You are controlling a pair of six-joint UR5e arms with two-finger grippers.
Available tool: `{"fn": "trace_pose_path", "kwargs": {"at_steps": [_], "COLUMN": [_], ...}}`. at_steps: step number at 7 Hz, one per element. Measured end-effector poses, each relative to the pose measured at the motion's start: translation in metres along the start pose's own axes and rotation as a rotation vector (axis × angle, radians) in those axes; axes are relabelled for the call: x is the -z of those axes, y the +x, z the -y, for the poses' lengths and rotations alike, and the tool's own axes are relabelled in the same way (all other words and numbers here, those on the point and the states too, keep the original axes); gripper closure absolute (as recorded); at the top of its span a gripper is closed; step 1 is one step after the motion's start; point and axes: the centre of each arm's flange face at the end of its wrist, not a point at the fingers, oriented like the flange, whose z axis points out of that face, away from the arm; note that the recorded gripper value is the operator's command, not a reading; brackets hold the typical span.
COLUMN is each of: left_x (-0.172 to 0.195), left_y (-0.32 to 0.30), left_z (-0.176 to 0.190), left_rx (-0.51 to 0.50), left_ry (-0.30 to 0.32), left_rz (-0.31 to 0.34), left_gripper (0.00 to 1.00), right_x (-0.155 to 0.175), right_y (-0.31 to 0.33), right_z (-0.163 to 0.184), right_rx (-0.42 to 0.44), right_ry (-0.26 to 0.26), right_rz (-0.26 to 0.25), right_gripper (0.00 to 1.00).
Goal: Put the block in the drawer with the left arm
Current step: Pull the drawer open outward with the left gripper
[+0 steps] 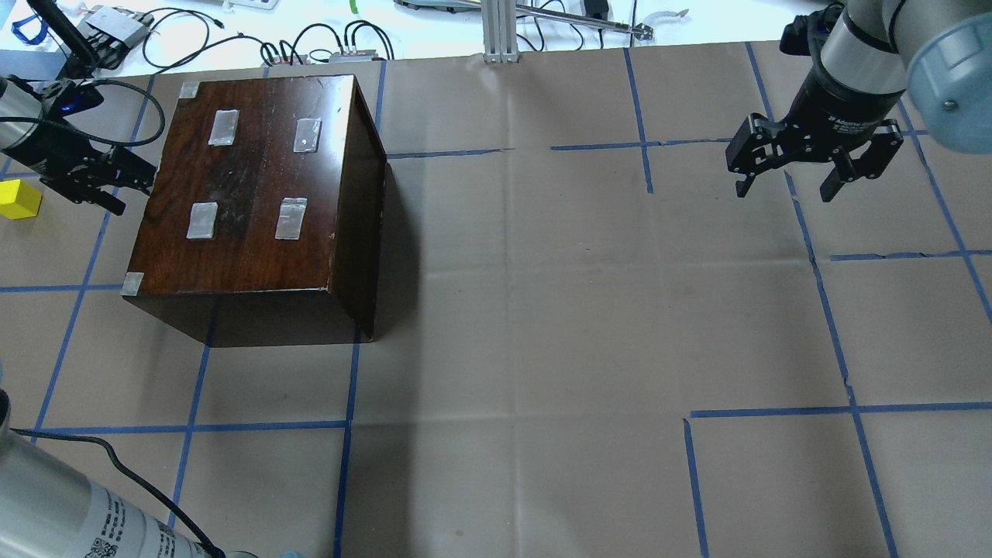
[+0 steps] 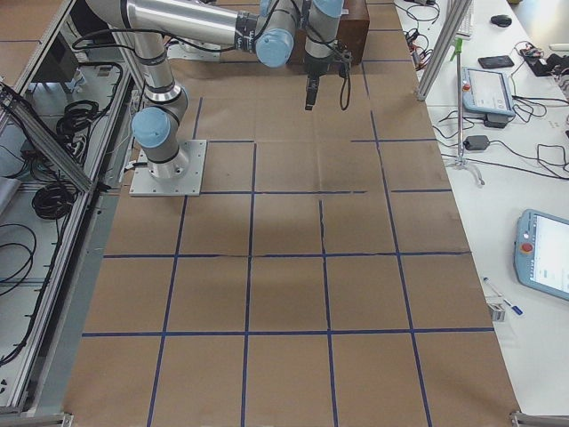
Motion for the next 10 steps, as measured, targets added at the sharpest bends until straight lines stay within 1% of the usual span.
{"fn": "trace_pose_path", "kwargs": {"at_steps": [2,4,7,10], "left_x": [-0.004,0.002,0.014,0.030], "left_y": [-0.004,-0.014,-0.059,-0.103], "left_z": [0.006,0.006,-0.010,-0.025], "left_rx": [-0.001,0.001,0.036,0.042], "left_ry": [0.010,0.024,0.051,0.081], "left_rz": [0.007,0.019,0.029,0.048], "left_gripper": [0.02,0.02,0.02,0.02], "right_x": [0.000,0.000,0.000,0.000], "right_y": [0.000,0.000,0.000,0.000], "right_z": [0.000,0.000,0.000,0.000], "right_rx": [0.000,0.000,0.000,0.000], "right_ry": [0.000,0.000,-0.001,-0.001], "right_rz": [0.000,0.000,0.000,0.000], "right_gripper": [0.00,0.00,0.00,0.00]}}
